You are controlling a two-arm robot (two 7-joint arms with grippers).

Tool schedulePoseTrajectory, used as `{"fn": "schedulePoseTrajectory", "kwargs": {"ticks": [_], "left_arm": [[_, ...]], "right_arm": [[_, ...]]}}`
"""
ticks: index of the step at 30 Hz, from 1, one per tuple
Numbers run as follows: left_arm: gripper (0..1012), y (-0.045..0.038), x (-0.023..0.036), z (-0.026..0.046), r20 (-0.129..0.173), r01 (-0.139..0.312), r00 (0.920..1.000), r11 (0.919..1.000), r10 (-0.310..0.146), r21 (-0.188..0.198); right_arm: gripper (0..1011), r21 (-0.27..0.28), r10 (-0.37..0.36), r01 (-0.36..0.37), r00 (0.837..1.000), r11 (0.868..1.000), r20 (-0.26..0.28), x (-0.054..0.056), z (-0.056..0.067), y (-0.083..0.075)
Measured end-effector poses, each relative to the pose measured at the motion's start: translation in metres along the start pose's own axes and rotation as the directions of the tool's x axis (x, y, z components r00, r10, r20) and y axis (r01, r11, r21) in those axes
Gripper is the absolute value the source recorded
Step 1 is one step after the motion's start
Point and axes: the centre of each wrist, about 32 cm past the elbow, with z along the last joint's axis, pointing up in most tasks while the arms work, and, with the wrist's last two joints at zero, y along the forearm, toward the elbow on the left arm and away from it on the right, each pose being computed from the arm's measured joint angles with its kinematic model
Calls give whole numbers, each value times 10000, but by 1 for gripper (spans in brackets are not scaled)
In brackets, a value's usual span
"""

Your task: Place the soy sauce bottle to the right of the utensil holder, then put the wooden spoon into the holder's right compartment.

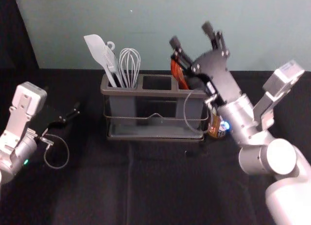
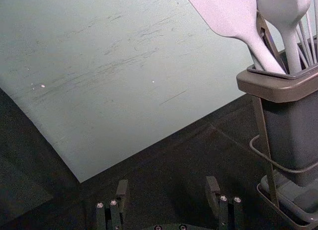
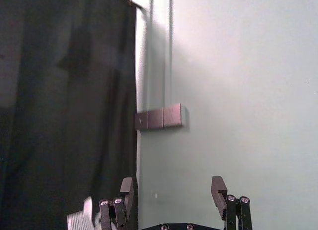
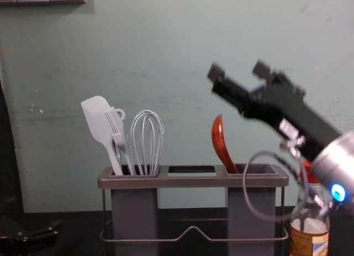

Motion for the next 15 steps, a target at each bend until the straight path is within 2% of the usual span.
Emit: {"fn": "schedulePoseTrajectory", "kwargs": {"ticks": [3, 7, 10, 12, 15], "left_arm": [[1000, 0, 0, 0, 0, -1, 10000, 10000, 1, 0], [1000, 0, 0, 0, 0, 0, 10000, 10000, 0, 0], [1000, 0, 0, 0, 0, -1, 10000, 10000, 1, 0], [1000, 0, 0, 0, 0, 0, 10000, 10000, 0, 0], [1000, 0, 0, 0, 0, -1, 10000, 10000, 1, 0]], "right_arm": [[1002, 419, 226, -246, 9985, 9988, 491, 45, 185, 95], [1002, 641, 352, -413, 9950, 9971, 930, 94, 337, 147], [1002, 792, 443, -582, 9850, 9952, 1667, 191, 529, 183], [1002, 850, 403, -572, 9811, 9947, 1891, 237, 595, 186], [1002, 993, 100, -344, 9716, 9945, 2364, 383, 754, 155]]}}
